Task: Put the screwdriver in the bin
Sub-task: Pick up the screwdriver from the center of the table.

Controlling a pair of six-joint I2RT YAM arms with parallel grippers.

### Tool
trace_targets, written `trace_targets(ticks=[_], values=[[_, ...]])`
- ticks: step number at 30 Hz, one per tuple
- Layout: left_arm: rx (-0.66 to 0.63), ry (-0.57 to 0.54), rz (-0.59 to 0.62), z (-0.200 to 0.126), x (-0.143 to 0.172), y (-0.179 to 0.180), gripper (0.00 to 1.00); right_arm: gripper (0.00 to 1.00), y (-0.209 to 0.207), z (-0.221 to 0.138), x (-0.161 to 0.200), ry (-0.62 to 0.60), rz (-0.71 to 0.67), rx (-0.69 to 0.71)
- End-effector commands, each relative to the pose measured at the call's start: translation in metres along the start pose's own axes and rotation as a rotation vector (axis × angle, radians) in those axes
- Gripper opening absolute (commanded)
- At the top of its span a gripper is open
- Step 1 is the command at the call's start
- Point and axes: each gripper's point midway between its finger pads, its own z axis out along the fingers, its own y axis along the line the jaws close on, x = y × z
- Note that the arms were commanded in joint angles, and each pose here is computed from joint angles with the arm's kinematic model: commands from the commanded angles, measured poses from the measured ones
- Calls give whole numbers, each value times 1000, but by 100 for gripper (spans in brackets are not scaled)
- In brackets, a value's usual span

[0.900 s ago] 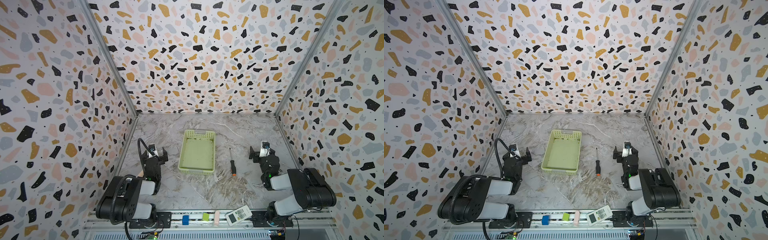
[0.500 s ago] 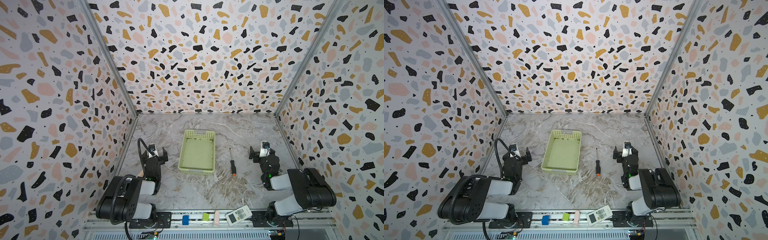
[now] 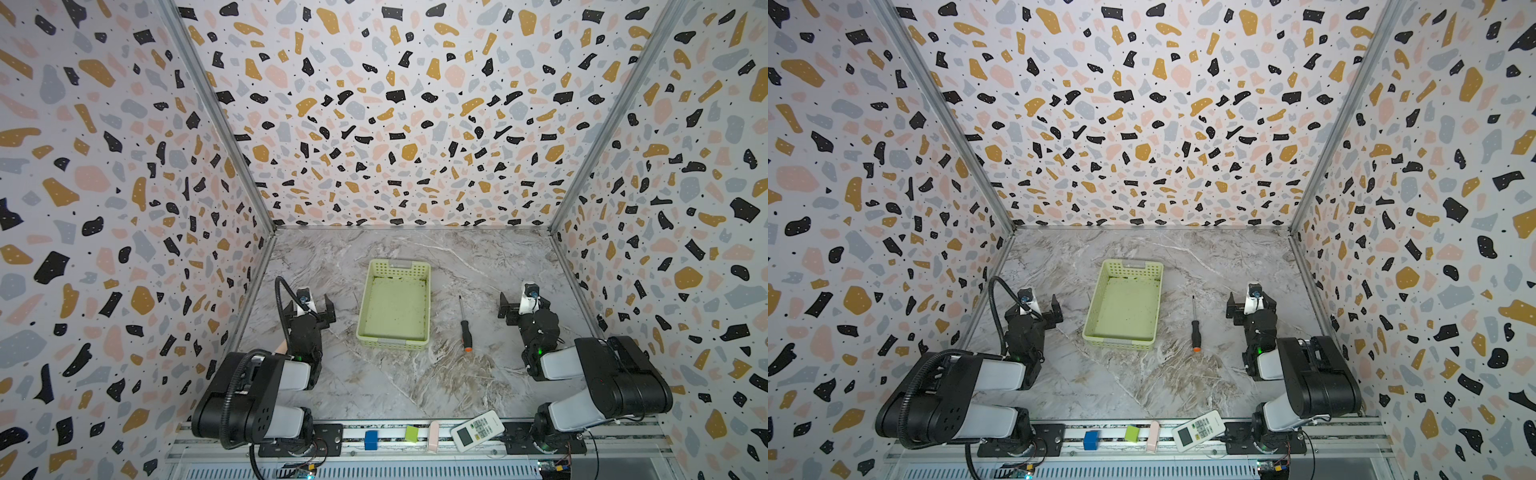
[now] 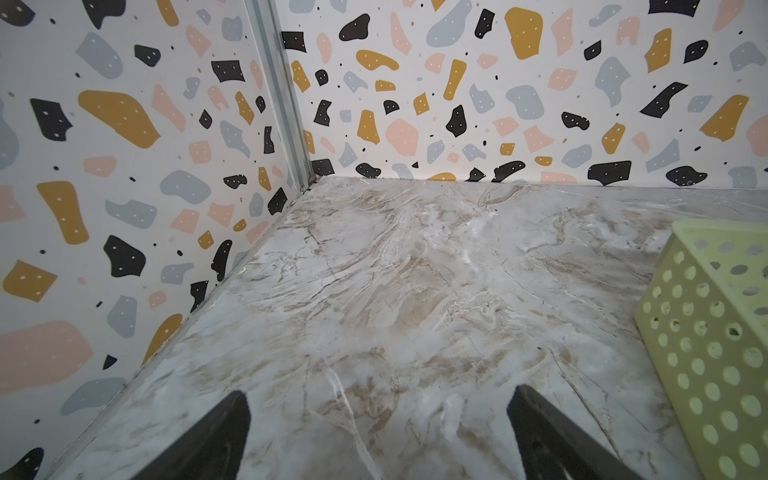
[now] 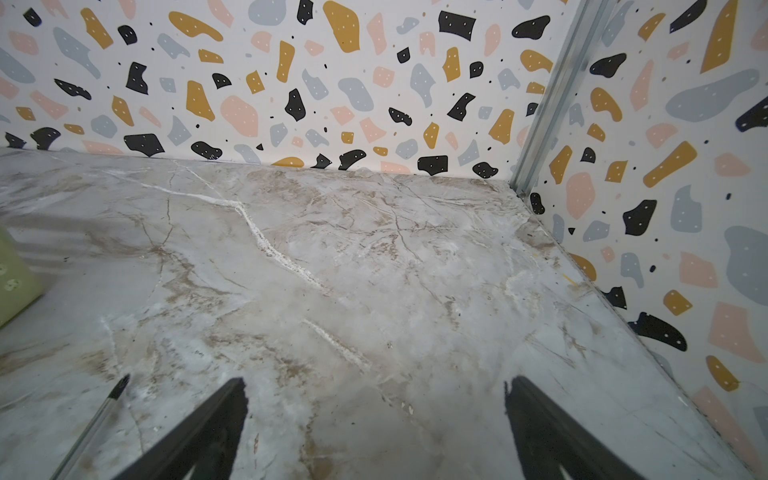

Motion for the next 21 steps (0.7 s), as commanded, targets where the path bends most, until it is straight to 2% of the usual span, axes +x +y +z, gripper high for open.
trace_targets(ticks=[1,8,11,13,15,17,19,21], values=[[-20,-50,-27,4,-17,3,100,99,0,1,-9,-29,7,2],[-20,-53,-26,3,-17,4,100,99,1,-1,-10,-33,-1,-1],[-20,-60,-30,2,-18,4,100,99,6,-9,-15,-70,-11,-25],[-28,-78,-38,3,-29,5,100,99,1,-18,-21,-114,-1,-5],[-40,-11,-20,11,-44,5,100,99,-10,-27,-26,-150,28,54],[-40,-39,-21,9,-76,5,100,99,-18,-29,-31,-136,51,95],[-18,-134,-48,-2,-122,6,100,99,-20,-23,-37,-63,84,93],[-5,-226,-111,-14,-169,9,100,99,-16,-25,-61,-78,112,43]])
